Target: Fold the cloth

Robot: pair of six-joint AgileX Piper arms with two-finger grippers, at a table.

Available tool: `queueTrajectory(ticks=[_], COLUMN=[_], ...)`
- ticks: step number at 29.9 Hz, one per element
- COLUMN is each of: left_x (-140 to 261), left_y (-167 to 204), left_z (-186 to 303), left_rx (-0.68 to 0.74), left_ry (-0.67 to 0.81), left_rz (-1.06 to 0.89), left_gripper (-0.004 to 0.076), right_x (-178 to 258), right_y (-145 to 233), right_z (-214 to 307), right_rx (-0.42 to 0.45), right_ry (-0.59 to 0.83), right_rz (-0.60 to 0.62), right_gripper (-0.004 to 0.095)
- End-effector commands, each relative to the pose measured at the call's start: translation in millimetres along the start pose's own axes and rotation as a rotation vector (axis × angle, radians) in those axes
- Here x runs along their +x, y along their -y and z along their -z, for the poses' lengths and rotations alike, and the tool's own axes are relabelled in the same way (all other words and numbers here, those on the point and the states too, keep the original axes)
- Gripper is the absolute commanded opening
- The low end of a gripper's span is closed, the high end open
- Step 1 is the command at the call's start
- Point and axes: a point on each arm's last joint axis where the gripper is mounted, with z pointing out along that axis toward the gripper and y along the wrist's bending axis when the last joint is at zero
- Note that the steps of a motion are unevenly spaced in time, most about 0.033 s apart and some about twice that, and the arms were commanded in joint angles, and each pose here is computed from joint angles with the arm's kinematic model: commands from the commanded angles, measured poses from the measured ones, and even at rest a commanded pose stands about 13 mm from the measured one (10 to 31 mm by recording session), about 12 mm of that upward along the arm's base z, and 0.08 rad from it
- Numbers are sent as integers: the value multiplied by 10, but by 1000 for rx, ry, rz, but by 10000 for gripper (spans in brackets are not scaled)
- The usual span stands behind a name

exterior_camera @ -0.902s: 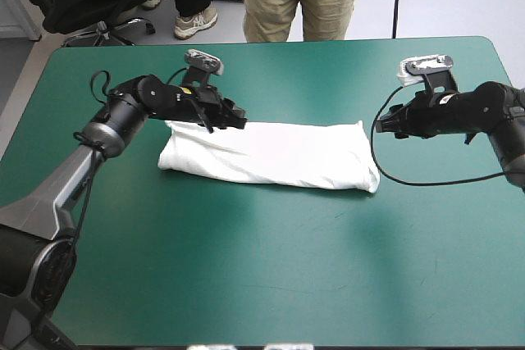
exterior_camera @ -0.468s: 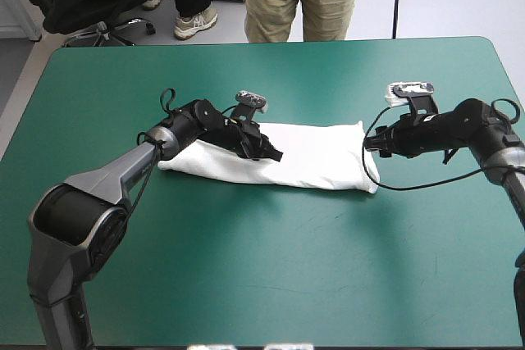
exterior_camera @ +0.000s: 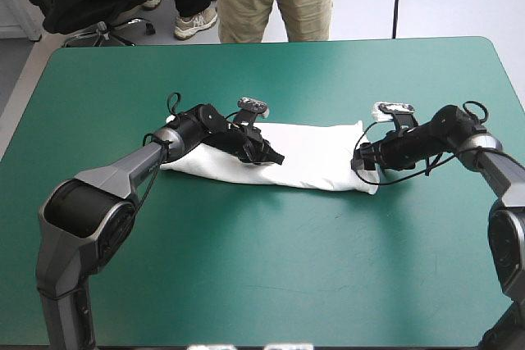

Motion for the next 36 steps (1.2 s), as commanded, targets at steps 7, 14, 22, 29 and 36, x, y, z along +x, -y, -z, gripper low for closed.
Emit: queueTrajectory(ticks=[7,14,22,29,36], left_x=[-162,-165,-227,-345,-341], left_y=[122,118,111,233,636], left_z=[205,205,288,717,1968], left_rx=[8,2,-49,-151,-422], left_ry=[88,91,140,209,303], left_rz=[-7,-36,-73,-236,-560], left_gripper=[-17,-17,-17,-17,-17], right_x=[-10,-115,-343,-467,-639], right_y=[-73,-120,-288,-420,-972], right_z=[-148,-85,276,427,565], right_rx=[-196,-221,-239,-278,-281], right_ry=[-43,46,184,197,182], right_rz=[16,74,132,140,260], right_gripper=[322,-13,-13,-13,-13])
